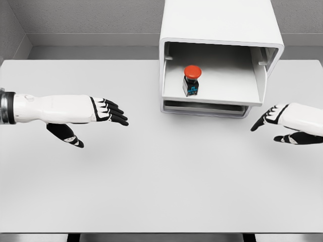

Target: Slide open multi-storey tabletop storage cabinets and put open load switch and slide close multi-storey tabletop storage cabinets

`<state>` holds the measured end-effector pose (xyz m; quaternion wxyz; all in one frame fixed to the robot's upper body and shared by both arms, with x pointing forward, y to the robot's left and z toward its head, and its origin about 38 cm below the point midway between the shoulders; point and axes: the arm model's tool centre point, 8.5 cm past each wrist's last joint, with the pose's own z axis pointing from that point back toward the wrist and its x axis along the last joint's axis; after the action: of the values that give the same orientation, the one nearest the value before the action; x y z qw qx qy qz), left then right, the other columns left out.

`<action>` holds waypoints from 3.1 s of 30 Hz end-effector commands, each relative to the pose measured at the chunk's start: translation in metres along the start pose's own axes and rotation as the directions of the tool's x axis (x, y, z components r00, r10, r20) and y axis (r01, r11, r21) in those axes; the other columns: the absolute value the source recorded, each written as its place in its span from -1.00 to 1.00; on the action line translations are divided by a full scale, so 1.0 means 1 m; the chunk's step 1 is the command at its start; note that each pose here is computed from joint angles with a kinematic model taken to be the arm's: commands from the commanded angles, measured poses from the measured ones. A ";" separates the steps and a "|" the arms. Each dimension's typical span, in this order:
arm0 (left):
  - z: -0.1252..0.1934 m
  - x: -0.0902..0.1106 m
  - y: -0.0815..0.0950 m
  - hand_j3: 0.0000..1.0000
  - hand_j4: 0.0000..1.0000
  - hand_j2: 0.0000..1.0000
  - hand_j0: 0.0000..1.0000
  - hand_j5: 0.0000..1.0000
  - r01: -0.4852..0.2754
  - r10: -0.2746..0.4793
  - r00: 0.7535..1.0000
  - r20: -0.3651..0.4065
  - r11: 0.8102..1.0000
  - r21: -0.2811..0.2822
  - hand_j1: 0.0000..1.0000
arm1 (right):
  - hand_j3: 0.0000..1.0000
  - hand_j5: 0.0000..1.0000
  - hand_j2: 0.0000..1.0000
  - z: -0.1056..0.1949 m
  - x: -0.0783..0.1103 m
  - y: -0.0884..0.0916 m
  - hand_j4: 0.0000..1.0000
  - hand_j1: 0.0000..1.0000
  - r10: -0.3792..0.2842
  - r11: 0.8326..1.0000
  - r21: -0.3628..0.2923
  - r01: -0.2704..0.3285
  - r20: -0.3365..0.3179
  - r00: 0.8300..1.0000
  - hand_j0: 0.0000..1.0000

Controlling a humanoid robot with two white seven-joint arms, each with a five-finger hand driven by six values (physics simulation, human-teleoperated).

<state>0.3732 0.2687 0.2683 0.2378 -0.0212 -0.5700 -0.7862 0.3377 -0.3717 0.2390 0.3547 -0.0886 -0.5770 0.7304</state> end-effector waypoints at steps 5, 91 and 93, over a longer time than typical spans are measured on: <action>0.000 0.000 0.001 1.00 1.00 1.00 1.00 1.00 -0.006 0.006 1.000 0.002 1.000 0.005 1.00 | 0.41 0.41 0.41 -0.008 0.011 -0.005 0.41 0.41 0.024 1.000 0.004 -0.024 0.038 0.999 0.41; 0.001 0.000 -0.003 1.00 1.00 1.00 1.00 1.00 -0.014 0.014 1.000 -0.002 1.000 -0.001 1.00 | 0.46 0.46 0.46 -0.047 -0.001 -0.054 0.46 0.46 0.127 0.990 -0.061 -0.123 0.055 0.990 0.46; 0.001 0.000 -0.003 1.00 1.00 1.00 1.00 1.00 -0.014 0.014 1.000 -0.001 1.000 0.000 1.00 | 0.65 0.65 0.65 -0.048 0.002 -0.045 0.65 0.65 0.115 0.993 -0.049 -0.112 0.063 0.991 0.65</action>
<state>0.3714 0.2708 0.2633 0.2437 -0.0249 -0.5667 -0.7867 0.3802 -0.3286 0.2445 0.3069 -0.0871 -0.5913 0.7407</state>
